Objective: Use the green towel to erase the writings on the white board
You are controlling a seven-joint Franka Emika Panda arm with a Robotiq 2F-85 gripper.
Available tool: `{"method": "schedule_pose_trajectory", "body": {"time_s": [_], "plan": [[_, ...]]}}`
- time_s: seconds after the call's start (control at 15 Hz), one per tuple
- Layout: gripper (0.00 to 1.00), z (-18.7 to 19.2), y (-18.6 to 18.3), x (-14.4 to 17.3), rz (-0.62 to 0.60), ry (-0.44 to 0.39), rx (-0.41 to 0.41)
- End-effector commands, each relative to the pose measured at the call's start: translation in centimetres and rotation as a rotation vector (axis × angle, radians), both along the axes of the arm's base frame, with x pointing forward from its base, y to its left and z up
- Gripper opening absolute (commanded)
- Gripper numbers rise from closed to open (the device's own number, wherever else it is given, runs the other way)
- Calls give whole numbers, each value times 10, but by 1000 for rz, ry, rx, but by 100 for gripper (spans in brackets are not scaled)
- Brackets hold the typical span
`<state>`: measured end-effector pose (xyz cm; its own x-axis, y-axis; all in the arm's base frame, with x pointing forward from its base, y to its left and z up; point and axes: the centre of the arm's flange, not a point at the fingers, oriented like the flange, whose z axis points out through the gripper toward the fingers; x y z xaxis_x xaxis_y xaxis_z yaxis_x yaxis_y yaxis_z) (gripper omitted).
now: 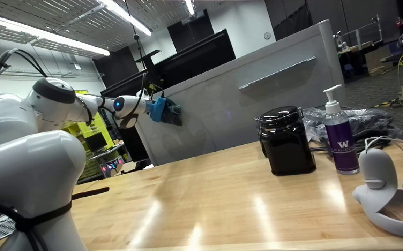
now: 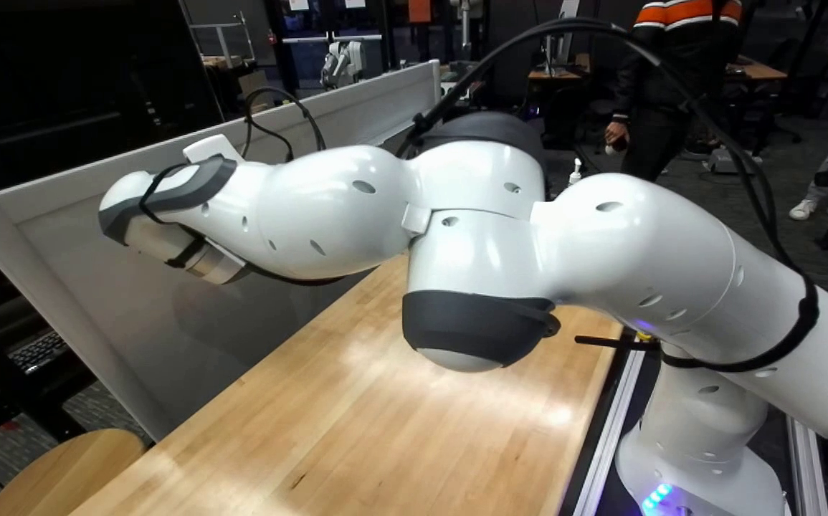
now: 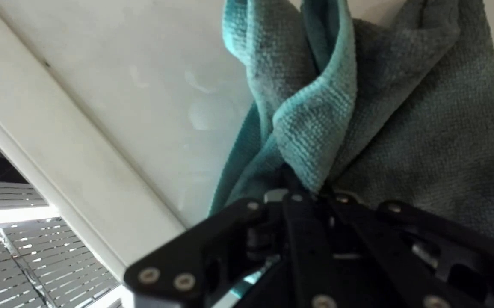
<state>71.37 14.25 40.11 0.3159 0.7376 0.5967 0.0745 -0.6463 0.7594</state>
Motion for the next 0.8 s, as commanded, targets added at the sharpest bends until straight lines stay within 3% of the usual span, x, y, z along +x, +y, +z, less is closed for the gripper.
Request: {"method": "schedule_pose_trajectory", "body": {"time_s": [0.0, 0.33, 0.73], "plan": [[2, -9, 54, -6, 93, -22, -9], [2, -16, 90, -9, 173, -26, -35], [2, 10, 49, 17, 191, -66, -126]]}}
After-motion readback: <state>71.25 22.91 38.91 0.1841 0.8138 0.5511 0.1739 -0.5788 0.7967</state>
